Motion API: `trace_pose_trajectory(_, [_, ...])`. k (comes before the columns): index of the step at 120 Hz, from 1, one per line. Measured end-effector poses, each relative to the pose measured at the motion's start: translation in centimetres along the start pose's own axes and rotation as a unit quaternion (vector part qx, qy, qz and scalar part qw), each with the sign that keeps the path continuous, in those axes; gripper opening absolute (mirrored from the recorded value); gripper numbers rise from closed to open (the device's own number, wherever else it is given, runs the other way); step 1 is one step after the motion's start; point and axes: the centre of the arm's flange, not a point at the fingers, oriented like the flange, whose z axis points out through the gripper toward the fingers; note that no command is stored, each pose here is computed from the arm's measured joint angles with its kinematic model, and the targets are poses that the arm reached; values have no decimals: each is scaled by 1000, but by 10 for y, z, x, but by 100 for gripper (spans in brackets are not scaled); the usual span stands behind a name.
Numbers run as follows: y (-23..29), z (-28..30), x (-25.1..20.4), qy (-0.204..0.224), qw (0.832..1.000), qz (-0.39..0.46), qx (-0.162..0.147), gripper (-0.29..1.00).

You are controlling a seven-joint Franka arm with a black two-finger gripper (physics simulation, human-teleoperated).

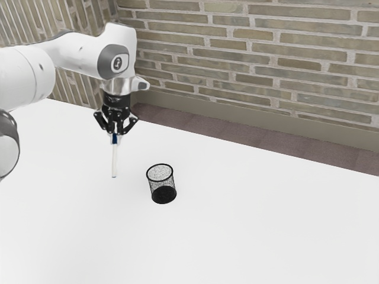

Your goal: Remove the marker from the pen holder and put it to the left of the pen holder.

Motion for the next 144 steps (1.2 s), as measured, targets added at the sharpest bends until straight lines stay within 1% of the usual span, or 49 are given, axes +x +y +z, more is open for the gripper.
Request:
trace_pose_trajectory(7, [4, 35, 7, -35, 997, 16, 59, -8])
trace_pose_trajectory(14, [12, 73, 13, -71, 991, 35, 108, -8])
trace_pose_trajectory(20, [14, 97, 16, -95, 985, 47, 139, -8])
trace_pose_trajectory(27, [14, 114, 18, -115, 978, 57, 162, -8])
trace_pose_trajectory(35, [13, 128, 19, -133, 973, 66, 178, -8])
trace_pose_trajectory(46, [10, 143, 21, -153, 967, 75, 189, -8])
trace_pose_trajectory(59, [9, 158, 25, -169, 962, 86, 196, -8])
trace_pose_trajectory(71, [6, 165, 26, -179, 960, 95, 194, -8])
trace_pose_trajectory(73, [6, 165, 26, -180, 960, 96, 194, -6])
trace_pose_trajectory(92, [6, 165, 25, -187, 959, 108, 185, 29])
trace_pose_trajectory(99, [5, 149, 25, -176, 962, 113, 175, 39])
trace_pose_trajectory(101, [2, 134, 24, -166, 966, 112, 166, 41])
trace_pose_trajectory(105, [-7, 86, 16, -131, 975, 109, 139, 45])
trace_pose_trajectory(112, [-32, -19, -18, -48, 989, 107, 85, 51])
trace_pose_trajectory(118, [-55, -90, -53, 14, 993, 108, 43, 55])
trace_pose_trajectory(126, [-84, -150, -101, 73, 991, 111, -1, 59])
trace_pose_trajectory(131, [-102, -171, -128, 97, 989, 110, -21, 61])
trace_pose_trajectory(135, [-113, -179, -139, 109, 988, 106, -29, 63])
trace_pose_trajectory(139, [-120, -182, -141, 114, 988, 102, -34, 64])
trace_pose_trajectory(144, [-117, -172, -129, 103, 989, 100, -48, 65])
